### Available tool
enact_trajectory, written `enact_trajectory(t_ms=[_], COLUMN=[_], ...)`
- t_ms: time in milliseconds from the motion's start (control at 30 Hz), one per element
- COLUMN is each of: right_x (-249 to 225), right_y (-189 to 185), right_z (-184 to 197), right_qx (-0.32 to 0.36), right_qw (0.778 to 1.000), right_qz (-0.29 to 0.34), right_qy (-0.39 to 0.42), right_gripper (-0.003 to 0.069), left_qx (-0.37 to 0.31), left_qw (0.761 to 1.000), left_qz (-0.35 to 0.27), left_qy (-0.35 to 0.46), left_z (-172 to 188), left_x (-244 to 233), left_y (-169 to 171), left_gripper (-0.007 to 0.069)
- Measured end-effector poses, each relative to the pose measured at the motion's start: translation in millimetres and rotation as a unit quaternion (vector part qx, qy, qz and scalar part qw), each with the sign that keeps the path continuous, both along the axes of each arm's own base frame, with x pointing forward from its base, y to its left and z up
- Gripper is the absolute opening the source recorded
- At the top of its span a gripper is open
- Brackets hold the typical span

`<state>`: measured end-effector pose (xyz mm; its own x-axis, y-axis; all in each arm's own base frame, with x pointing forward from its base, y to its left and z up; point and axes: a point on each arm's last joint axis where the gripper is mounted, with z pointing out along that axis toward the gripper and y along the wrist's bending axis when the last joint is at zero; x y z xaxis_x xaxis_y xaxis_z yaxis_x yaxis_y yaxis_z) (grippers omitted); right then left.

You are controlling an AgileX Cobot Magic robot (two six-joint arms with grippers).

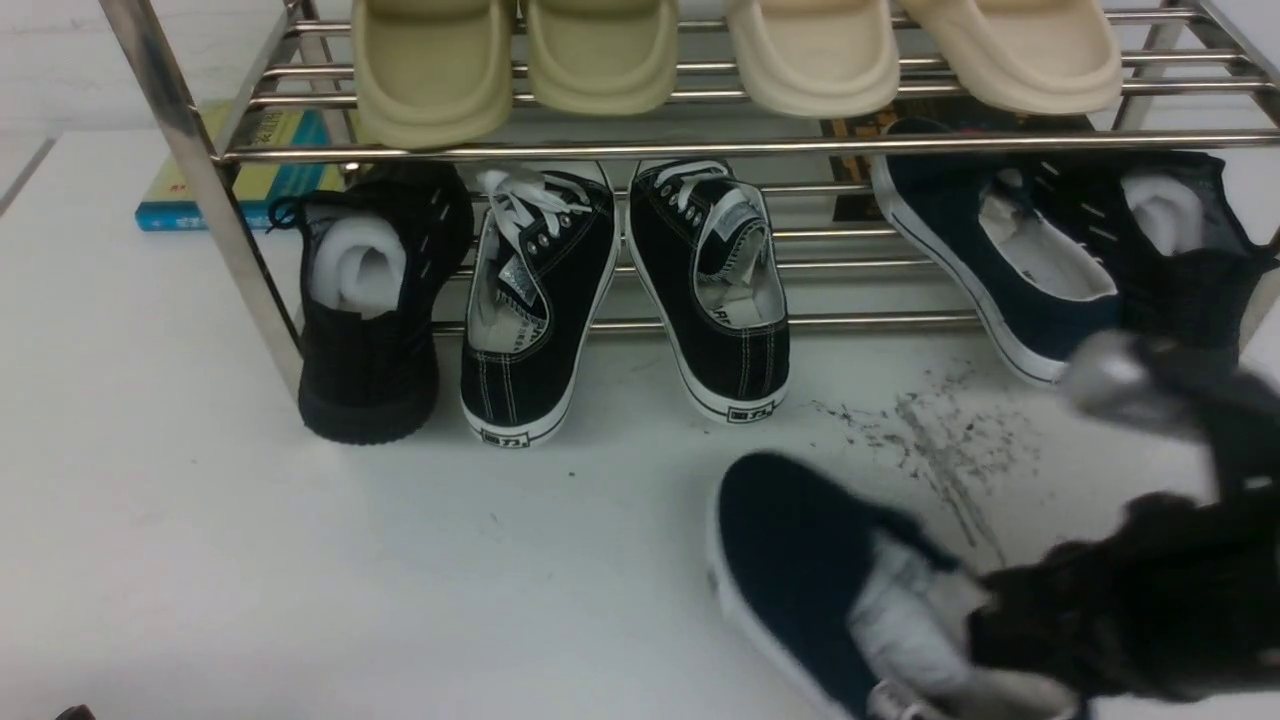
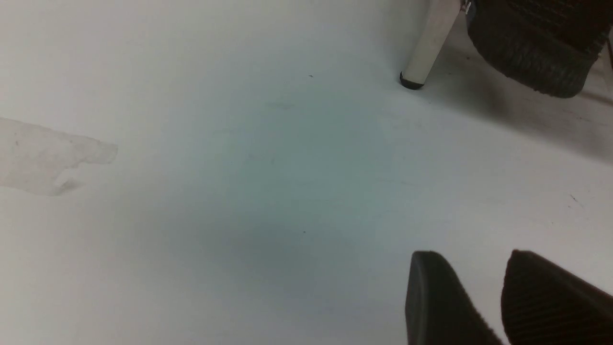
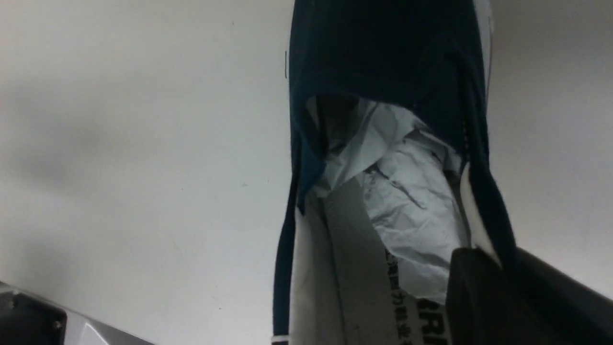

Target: Take the shoes off the shelf with your hand on the white table.

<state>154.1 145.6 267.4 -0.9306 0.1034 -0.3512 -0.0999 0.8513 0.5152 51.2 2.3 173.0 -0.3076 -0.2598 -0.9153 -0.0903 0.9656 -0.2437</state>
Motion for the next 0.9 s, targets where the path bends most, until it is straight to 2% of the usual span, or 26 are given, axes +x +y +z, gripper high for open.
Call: enact_trajectory(t_ms=[200,400,667,833,900], right_x=[15.6,26.1,19.9,19.5,20.2], right_y=[35.8,48.3,72.8,77.6,78.5], right_z=[-34.6,-51.0,-72.8,-89.2,-89.3], right_qx=[-0.008,0.010,0.026,0.014,0.019], right_qw=[1.000,0.998,0.994,0.988,0.988], right_qz=[-0.021,-0.063,-0.088,-0.113,-0.118], right_qy=[0.015,0.026,0.063,0.100,0.101], right_gripper=[0.0039,0.0039,0.0061,0.0126,0.0216], left_qx=[0.000,0.000,0.000,0.000,0.000], left_qw=[1.000,1.000,1.000,1.000,1.000], left_qz=[0.000,0.000,0.000,0.000,0.000], left_qy=[0.000,0.000,0.000,0.000,0.000], left_z=[0.0,0.0,0.0,0.1,0.1], left_x=[0.0,0.0,0.0,0.0,0.0], left_y=[0.0,0.0,0.0,0.0,0.0], left_gripper=[0.0242,0.0242,0.0242,0.0242,0.0242])
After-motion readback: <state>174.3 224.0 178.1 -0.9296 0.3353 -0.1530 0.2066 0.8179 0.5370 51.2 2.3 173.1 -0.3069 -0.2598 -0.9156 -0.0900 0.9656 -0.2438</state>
